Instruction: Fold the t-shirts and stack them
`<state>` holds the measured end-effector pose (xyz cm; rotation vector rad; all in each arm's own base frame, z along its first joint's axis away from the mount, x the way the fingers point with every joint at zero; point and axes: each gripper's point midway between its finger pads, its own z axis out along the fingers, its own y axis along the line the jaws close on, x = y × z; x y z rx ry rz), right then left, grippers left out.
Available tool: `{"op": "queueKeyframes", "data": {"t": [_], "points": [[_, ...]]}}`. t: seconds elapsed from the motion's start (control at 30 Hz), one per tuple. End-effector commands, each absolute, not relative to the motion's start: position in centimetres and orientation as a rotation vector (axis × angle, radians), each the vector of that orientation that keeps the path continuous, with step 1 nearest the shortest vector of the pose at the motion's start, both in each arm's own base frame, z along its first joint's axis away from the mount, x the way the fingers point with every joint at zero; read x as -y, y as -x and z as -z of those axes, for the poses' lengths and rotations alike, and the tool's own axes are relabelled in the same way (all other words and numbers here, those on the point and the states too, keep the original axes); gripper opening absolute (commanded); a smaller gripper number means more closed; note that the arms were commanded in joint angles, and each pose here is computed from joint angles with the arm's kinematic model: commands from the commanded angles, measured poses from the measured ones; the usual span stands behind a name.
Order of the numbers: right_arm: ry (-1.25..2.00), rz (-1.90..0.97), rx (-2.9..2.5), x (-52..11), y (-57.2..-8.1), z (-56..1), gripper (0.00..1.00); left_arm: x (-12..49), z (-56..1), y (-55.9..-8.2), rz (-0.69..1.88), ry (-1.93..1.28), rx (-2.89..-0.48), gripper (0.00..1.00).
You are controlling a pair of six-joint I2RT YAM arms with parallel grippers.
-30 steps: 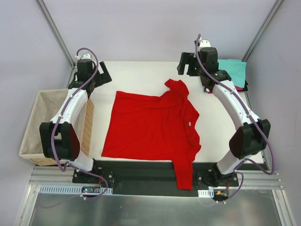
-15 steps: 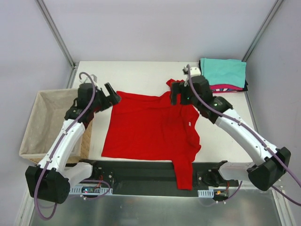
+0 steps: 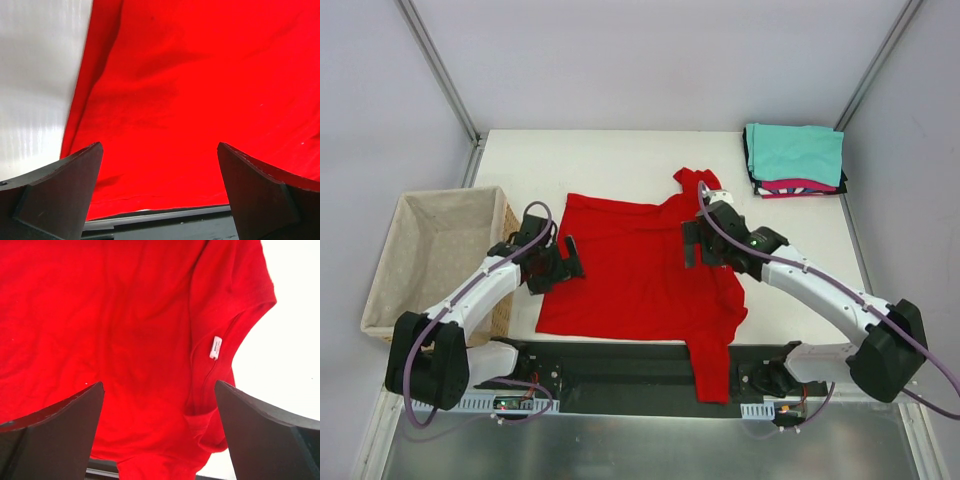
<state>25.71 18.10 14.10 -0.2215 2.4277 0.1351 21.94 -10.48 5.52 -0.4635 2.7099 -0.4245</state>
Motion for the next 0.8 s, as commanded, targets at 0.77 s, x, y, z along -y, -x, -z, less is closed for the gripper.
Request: {"op": "queueKeyframes", "data": {"t": [0.77], "points": [[0.011,0.199,-2.398,-12.6,-34.8,-18.5,0.97,10.7,-16.9,-28.5,0.361,0.335,-2.413,0.99]]}}
